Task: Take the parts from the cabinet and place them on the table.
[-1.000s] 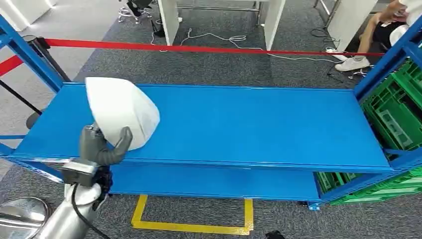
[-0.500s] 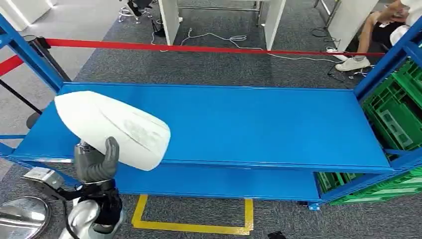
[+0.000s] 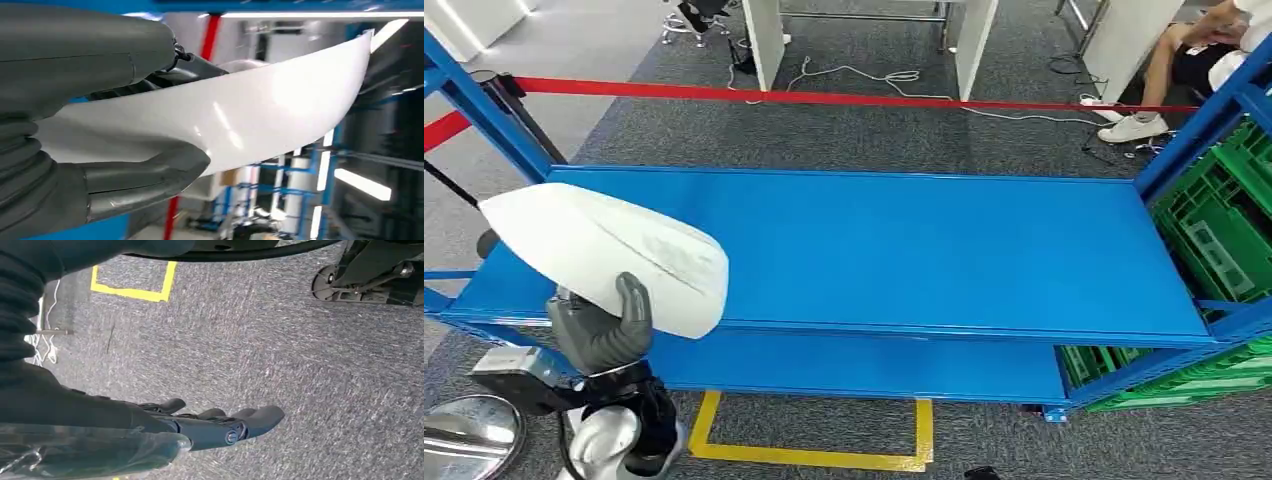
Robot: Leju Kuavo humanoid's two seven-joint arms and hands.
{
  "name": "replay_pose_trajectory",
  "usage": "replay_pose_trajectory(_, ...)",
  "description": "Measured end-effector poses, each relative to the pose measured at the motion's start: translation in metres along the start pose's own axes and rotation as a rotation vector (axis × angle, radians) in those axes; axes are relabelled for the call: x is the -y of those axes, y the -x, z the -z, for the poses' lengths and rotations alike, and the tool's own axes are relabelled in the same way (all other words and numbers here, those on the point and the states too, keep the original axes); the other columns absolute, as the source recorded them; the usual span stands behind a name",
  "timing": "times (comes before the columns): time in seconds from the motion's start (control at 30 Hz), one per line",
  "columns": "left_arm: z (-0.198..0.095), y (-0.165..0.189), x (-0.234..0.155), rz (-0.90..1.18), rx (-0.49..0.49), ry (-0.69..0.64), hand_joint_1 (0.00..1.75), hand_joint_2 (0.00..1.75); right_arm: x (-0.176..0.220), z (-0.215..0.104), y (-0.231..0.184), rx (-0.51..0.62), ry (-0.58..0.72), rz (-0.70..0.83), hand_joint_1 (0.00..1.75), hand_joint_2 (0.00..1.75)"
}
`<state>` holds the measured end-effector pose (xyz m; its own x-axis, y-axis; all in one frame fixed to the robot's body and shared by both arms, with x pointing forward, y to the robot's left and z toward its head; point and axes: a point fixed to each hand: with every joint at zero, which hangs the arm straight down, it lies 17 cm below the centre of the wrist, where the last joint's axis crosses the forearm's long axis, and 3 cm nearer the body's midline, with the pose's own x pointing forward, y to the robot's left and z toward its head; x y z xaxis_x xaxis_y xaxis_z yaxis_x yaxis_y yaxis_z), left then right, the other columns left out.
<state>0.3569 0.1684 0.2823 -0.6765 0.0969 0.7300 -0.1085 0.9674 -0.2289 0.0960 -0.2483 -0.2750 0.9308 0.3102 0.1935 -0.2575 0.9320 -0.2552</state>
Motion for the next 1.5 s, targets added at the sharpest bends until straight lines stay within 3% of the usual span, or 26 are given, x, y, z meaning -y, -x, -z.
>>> replay_pose_trajectory(0.13, 0.006, -0.032, 0.008, 0.054, 0.126, 0.03, 1.75, 1.75, -0.002, 0.0, -0.001, 0.006, -0.011, -0.014, 0.0, 1.75)
replay_pose_trajectory(0.23, 0.02, -0.073, 0.004, 0.114, 0.266, -0.028, 1.75, 1.75, -0.003, 0.0, -0.002, 0.013, -0.017, -0.029, 0.0, 1.75)
replay_pose_trajectory(0.3, 0.021, -0.083, 0.006, 0.092, 0.288, -0.026, 1.75, 1.75, -0.003, 0.0, -0.002, 0.014, -0.017, -0.03, 0.0, 1.75)
replay_pose_trajectory(0.67, -0.005, -0.066, 0.021, -0.045, 0.163, 0.089, 1.75, 1.75, 0.006, 0.001, -0.005, 0.032, 0.031, 0.024, 0.0, 1.75)
replay_pose_trajectory(0.93, -0.011, -0.067, 0.024, -0.105, 0.146, 0.111, 1.75, 1.75, 0.007, 0.001, -0.004, 0.032, 0.038, -0.001, 0.0, 1.75)
replay_pose_trajectory(1.2, -0.015, -0.066, 0.032, -0.247, 0.099, 0.146, 1.75, 1.75, 0.015, 0.001, 0.008, -0.036, 0.083, -0.029, 0.0, 1.75)
replay_pose_trajectory(1.5, -0.017, -0.064, 0.03, -0.247, 0.087, 0.127, 1.75, 1.75, 0.025, 0.001, 0.013, -0.068, 0.139, -0.005, 0.0, 1.75)
